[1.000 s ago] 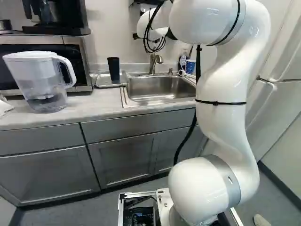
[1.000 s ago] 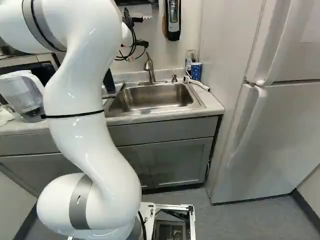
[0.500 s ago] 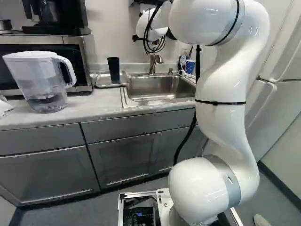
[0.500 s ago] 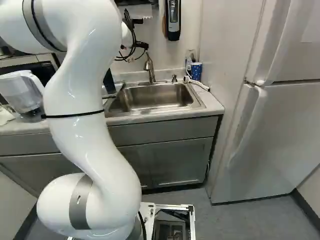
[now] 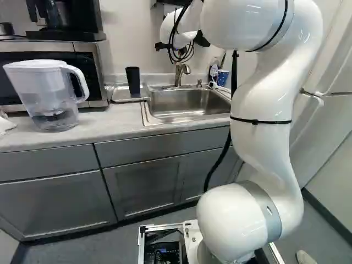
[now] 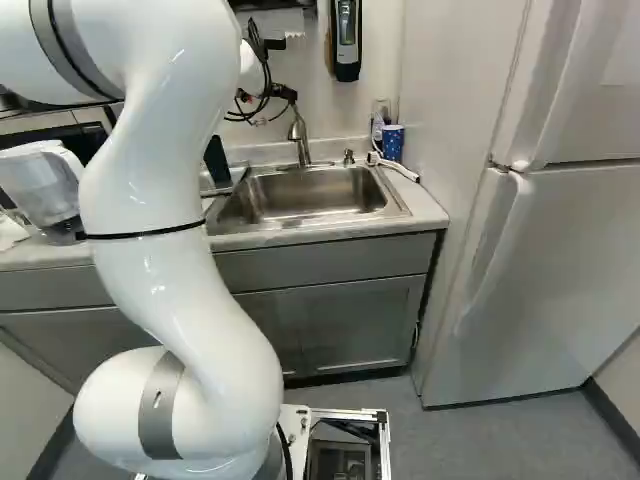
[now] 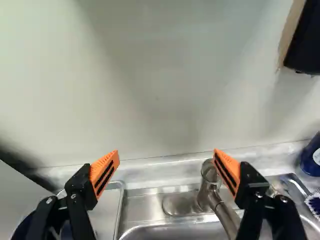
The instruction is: Rinse the cup and place it in the tray
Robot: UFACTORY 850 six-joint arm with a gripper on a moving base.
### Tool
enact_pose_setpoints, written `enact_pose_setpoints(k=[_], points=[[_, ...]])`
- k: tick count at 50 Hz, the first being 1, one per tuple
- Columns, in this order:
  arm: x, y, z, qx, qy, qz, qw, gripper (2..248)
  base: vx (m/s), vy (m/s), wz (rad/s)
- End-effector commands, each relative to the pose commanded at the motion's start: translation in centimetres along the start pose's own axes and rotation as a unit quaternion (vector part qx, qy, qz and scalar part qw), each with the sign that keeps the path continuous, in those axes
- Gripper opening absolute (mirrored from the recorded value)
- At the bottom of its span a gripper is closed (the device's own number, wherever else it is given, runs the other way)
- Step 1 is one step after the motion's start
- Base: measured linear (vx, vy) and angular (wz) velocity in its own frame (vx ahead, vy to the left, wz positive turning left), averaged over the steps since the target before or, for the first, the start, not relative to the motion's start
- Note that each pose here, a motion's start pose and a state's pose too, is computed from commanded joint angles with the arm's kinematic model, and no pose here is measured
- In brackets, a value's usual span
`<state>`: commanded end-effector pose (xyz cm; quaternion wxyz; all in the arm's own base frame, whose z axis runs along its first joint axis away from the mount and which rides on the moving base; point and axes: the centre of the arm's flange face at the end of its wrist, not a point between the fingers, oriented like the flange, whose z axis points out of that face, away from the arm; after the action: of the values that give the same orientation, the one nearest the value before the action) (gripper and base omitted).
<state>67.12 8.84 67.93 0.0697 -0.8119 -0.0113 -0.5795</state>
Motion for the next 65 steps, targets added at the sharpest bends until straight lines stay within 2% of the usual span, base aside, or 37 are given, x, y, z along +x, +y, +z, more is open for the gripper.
enact_pose_setpoints(k=[28, 54, 65], points=[[-0.7, 0.0, -1.2, -0.003, -0.027, 0.000, 0.9996, 247, 0.000, 0.000, 0.000], [-1.0, -0.1, -2.4, -0.003, -0.031, -0.001, 0.9995, 247, 0.000, 0.000, 0.000], [-1.2, 0.7, -3.7, -0.009, -0.033, 0.001, 0.9994, 247, 0.000, 0.000, 0.000]])
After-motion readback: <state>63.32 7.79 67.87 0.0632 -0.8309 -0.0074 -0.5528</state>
